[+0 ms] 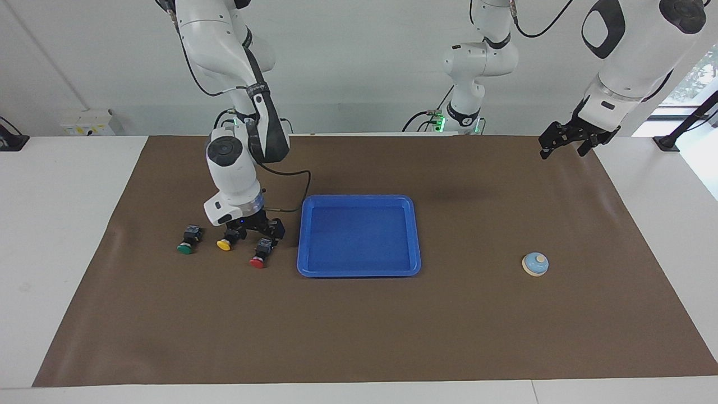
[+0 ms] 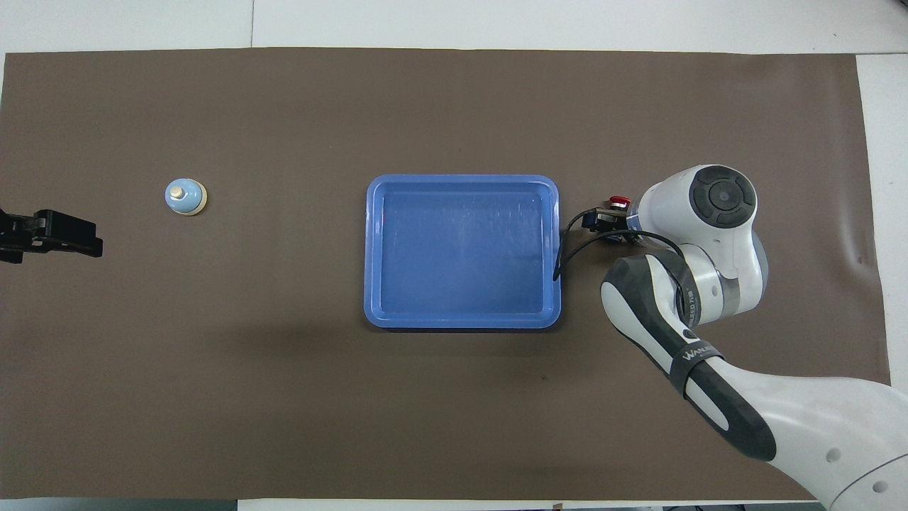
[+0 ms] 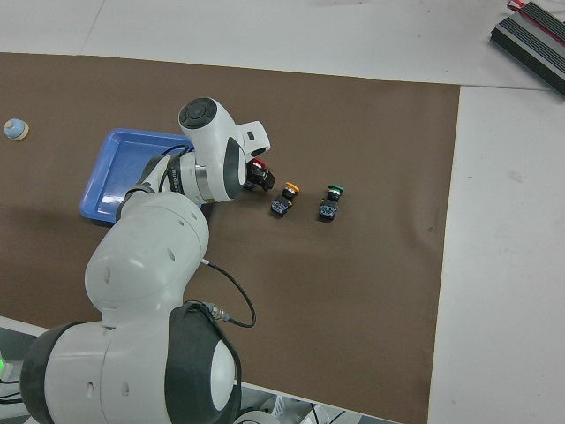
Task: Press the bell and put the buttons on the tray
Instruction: 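Lift the red button and carry it toward the blue tray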
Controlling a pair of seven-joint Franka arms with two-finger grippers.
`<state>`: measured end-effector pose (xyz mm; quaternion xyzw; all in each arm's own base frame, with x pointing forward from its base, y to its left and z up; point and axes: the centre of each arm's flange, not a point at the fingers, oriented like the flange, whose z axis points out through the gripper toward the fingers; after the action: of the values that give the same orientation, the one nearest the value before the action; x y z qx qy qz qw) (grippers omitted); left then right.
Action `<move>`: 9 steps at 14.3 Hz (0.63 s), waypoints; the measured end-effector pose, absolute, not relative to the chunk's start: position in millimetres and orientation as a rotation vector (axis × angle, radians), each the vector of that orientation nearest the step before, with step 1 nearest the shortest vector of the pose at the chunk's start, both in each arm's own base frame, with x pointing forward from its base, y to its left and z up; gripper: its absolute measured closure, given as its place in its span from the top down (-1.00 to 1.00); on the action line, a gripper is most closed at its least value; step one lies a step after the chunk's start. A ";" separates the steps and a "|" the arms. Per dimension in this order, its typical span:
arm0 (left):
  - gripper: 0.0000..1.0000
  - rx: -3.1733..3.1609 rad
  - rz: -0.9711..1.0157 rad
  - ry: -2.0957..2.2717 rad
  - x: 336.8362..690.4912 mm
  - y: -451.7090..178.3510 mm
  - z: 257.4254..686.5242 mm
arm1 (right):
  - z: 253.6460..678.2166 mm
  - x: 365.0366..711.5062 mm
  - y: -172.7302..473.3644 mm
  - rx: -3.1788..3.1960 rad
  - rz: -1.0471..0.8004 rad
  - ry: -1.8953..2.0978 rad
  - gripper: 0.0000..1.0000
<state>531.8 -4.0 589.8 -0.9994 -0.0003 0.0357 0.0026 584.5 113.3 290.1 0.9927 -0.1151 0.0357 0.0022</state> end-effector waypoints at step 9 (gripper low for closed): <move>1.00 -3.134 0.112 -0.001 531.8 -4.0 589.8 | 287.5 590.4 114.4 3.112 0.131 -0.424 0.00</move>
<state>531.8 -4.0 589.8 -0.9994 -0.0003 0.0356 0.0026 590.4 114.4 287.5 0.9900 -0.1348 0.0417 -0.0011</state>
